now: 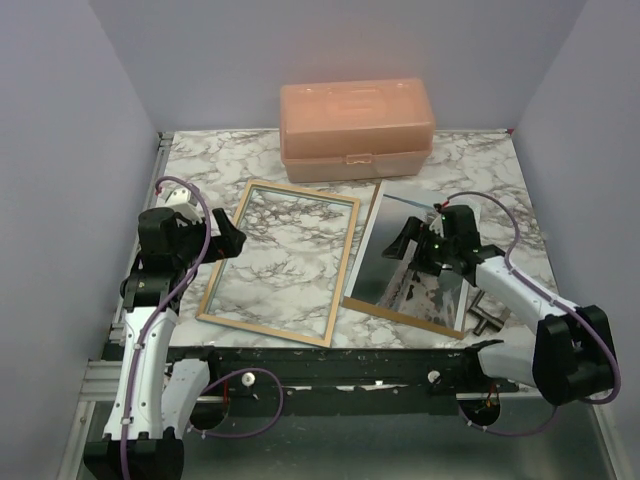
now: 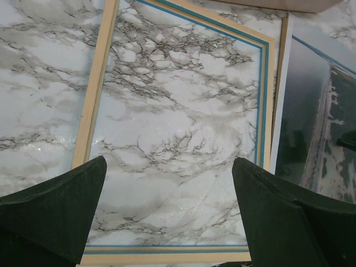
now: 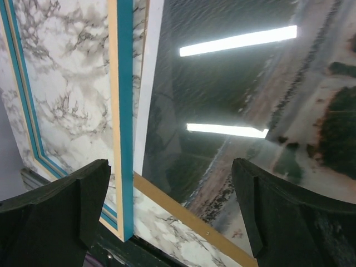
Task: Put the photo into the frame
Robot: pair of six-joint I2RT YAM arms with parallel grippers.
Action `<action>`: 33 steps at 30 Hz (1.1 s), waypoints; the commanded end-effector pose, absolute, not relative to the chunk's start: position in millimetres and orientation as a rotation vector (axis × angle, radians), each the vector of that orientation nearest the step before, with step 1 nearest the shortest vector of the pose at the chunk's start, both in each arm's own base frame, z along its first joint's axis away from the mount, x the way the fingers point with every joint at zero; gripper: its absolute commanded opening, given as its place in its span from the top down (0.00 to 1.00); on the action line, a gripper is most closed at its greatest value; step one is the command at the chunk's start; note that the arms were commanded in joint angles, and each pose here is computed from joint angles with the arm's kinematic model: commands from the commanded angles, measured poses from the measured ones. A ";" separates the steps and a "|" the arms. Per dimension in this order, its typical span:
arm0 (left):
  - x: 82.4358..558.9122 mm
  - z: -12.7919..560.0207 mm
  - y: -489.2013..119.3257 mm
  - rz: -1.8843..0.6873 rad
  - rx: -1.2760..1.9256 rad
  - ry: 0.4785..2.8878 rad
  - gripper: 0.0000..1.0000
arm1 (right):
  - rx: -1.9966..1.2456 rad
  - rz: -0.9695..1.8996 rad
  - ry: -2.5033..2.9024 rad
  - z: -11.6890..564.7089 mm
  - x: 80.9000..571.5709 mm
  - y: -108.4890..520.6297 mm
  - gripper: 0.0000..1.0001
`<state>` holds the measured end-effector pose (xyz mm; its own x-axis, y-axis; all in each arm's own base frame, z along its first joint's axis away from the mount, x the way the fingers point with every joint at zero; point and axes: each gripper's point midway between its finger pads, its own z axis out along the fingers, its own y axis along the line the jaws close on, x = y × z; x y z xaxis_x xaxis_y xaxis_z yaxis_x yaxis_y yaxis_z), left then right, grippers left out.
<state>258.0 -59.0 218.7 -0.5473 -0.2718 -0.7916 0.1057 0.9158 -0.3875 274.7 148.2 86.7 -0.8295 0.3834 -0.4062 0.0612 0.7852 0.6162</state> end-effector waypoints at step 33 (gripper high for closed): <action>261.8 217.8 -65.5 -0.527 -0.063 2.085 0.02 | -0.099 0.186 2.683 22.2 253.4 290.3 0.17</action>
<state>260.9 -62.6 216.4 -0.5540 -0.2576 -0.7917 0.1324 0.9116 -0.3892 254.4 297.8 34.0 -0.9043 -0.0029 -0.4269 -0.1111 0.9671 0.2288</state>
